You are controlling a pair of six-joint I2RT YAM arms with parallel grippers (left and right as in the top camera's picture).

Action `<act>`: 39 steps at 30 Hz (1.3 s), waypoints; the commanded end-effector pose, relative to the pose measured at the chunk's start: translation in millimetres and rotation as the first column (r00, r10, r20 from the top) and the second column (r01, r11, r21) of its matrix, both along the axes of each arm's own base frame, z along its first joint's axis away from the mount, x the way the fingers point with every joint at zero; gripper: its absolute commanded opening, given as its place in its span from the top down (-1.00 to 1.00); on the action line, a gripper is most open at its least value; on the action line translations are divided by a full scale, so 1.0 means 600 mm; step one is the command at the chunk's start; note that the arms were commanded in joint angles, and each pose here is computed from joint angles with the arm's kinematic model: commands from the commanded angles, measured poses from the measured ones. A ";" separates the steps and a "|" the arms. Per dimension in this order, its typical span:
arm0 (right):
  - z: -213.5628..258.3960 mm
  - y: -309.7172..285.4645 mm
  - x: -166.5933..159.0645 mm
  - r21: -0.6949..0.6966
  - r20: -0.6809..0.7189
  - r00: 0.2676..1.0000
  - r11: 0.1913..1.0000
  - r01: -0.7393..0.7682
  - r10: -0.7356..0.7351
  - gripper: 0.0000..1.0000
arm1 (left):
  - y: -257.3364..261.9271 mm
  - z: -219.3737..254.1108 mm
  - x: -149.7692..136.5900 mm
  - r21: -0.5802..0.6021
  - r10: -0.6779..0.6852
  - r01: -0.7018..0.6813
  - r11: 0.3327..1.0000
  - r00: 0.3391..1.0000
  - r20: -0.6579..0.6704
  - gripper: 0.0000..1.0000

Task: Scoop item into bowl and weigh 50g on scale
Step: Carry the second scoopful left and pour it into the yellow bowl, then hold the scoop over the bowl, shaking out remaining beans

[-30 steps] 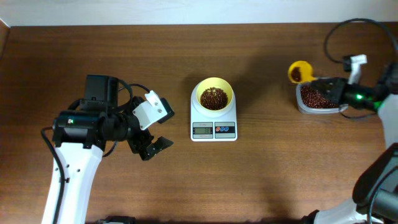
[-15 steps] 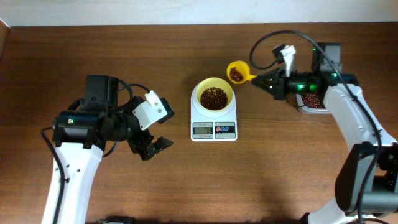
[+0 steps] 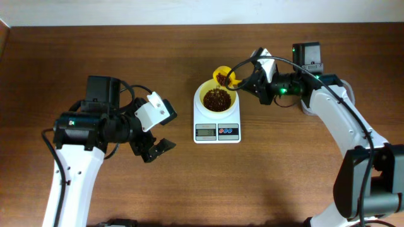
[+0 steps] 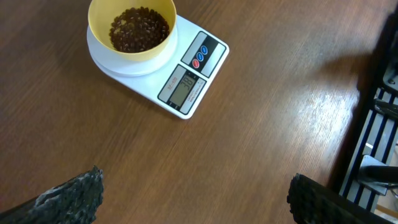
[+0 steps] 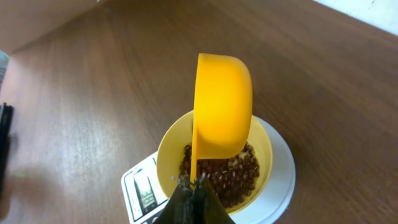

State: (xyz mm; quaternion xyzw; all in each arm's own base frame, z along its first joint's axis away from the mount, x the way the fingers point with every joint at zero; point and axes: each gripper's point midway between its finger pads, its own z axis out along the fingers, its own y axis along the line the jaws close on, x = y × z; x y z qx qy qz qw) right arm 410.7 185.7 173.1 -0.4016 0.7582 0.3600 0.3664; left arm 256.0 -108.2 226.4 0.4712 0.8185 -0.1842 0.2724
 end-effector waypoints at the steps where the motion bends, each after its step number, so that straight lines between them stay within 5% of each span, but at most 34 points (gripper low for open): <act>1: 0.000 0.016 -0.005 -0.041 0.056 0.998 0.999 -0.030 0.032 0.92 | 0.000 0.014 0.000 0.001 -0.014 0.014 1.000 0.999 0.041 -0.98; 39: -0.008 -0.001 0.008 -0.204 0.205 0.977 0.979 -0.021 0.063 0.92 | 0.000 0.014 0.000 0.001 -0.014 0.014 1.000 0.999 0.041 -0.97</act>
